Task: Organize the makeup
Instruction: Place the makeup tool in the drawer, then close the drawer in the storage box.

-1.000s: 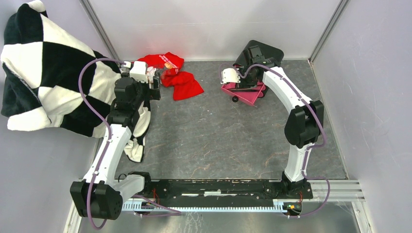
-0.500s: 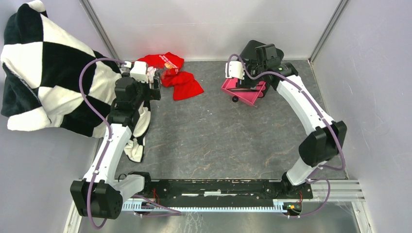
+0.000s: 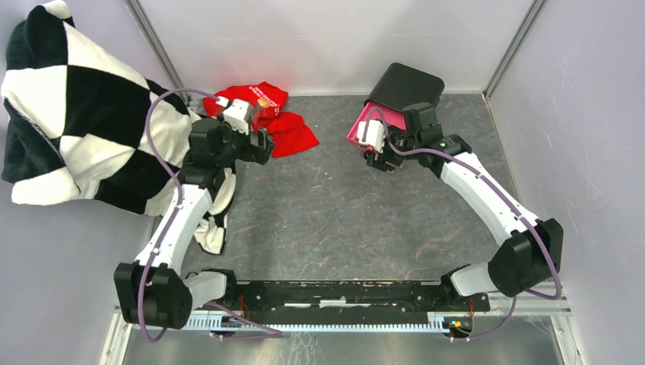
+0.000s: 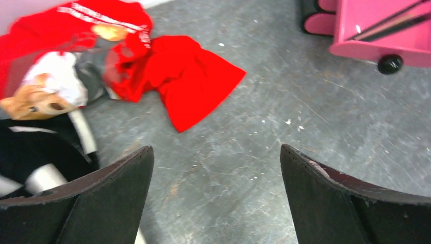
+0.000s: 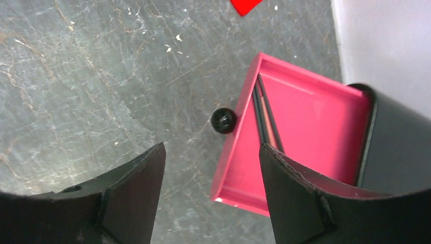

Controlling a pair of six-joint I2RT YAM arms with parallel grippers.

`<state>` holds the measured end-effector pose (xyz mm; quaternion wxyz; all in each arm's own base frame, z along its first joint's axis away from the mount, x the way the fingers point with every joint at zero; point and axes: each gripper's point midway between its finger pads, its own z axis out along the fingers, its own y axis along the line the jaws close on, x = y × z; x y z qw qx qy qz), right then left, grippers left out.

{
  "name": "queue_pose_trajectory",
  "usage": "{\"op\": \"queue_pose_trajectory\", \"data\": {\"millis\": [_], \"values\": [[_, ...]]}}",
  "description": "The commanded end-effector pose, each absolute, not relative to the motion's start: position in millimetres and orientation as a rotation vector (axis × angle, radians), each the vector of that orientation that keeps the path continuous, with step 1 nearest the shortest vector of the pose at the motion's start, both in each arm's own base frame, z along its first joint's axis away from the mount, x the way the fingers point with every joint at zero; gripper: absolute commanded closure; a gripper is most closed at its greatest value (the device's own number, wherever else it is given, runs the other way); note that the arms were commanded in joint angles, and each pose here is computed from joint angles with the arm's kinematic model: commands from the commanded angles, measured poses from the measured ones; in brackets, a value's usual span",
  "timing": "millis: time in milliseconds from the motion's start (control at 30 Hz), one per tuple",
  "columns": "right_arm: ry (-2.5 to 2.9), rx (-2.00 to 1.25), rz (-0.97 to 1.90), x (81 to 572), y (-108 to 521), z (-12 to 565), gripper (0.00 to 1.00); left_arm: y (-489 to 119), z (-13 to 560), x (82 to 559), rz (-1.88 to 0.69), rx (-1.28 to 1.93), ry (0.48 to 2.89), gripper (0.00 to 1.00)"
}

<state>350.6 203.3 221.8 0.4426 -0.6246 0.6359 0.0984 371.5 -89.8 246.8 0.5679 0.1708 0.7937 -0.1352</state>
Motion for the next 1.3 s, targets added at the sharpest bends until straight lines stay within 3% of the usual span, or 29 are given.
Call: {"op": "queue_pose_trajectory", "data": {"millis": [0, 300, 733, 1067, 1267], "values": [[1.626, -1.348, 0.215, 350.5, 193.7, 230.5, 0.26, -133.9, 230.2, 371.1, -0.392, 0.592, 1.824, 0.02], [1.766, -1.036, 0.063, 342.4, 135.1, 216.0, 0.26, -233.6, 174.0, 370.8, -0.461, 0.703, 1.883, 0.08], [1.797, -0.793, 0.04, 331.6, 76.5, 220.3, 0.26, -370.2, 143.4, 365.6, -0.948, 0.686, 2.034, 0.15], [1.802, -0.773, 0.052, 329.9, 68.3, 218.0, 0.26, -419.5, 127.0, 386.3, -1.113, 0.641, 2.096, 0.23], [1.81, -0.776, 0.058, 330.3, 67.3, 214.4, 0.26, -431.8, 128.8, 392.6, -1.165, 0.639, 2.096, 0.37]]}}
